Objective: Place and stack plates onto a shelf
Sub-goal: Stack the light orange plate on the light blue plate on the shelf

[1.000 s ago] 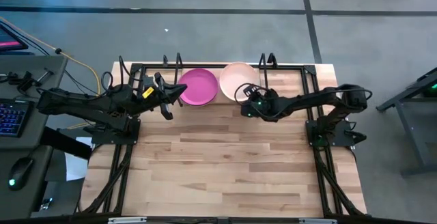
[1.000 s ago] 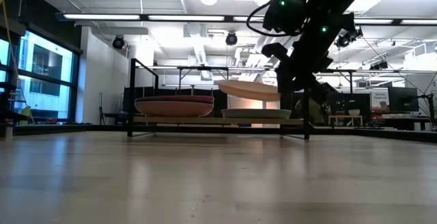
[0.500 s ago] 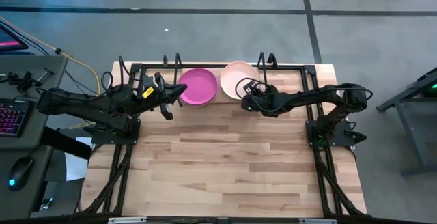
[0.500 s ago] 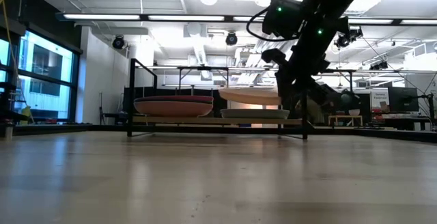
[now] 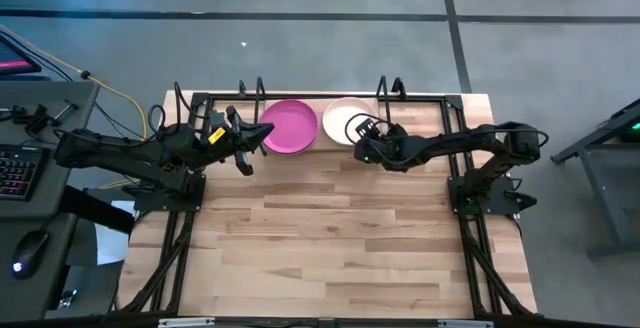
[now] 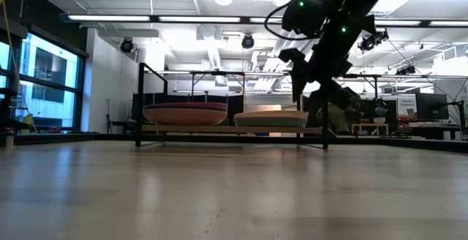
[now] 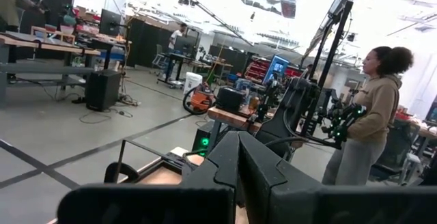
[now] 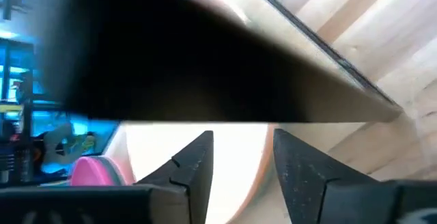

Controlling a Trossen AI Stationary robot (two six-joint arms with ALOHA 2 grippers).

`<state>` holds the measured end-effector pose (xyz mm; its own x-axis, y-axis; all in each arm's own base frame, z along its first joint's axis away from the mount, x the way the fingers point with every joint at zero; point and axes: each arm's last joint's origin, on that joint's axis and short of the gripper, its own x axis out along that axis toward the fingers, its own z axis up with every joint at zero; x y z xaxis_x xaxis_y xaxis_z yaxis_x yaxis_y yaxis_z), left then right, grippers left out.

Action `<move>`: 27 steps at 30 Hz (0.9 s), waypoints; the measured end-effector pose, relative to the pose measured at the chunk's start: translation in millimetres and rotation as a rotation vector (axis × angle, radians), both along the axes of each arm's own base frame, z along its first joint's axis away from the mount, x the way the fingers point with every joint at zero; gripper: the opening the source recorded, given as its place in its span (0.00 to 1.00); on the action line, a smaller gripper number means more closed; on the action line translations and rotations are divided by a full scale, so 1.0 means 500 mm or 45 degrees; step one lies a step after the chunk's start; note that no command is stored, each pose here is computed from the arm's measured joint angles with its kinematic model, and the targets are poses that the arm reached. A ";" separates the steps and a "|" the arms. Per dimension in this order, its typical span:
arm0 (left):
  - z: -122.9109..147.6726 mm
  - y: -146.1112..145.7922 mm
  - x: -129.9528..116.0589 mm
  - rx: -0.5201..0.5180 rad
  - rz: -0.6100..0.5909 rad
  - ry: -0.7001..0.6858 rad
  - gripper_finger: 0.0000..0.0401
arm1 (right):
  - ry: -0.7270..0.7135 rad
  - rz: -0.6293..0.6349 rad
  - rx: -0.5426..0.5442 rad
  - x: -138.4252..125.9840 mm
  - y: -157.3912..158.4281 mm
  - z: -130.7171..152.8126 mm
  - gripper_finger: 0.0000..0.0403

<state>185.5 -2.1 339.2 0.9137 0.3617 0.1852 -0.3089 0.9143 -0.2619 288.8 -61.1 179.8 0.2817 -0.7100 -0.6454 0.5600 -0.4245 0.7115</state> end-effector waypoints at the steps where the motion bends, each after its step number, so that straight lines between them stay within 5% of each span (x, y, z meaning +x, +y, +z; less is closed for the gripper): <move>1: 0.000 0.000 0.000 0.002 0.000 0.001 0.00 | -0.010 -0.003 -0.009 0.001 0.000 0.003 0.33; 13: 0.000 0.000 0.000 0.040 0.008 0.015 0.00 | 0.206 0.370 -0.118 0.012 0.002 0.083 0.32; 20: 0.000 0.000 0.000 0.029 0.006 0.010 0.00 | 0.382 0.674 -0.076 0.011 0.008 0.077 0.05; 27: 0.001 0.001 -0.001 0.023 0.028 0.008 0.00 | 0.535 0.779 -0.072 0.009 -0.007 0.058 0.01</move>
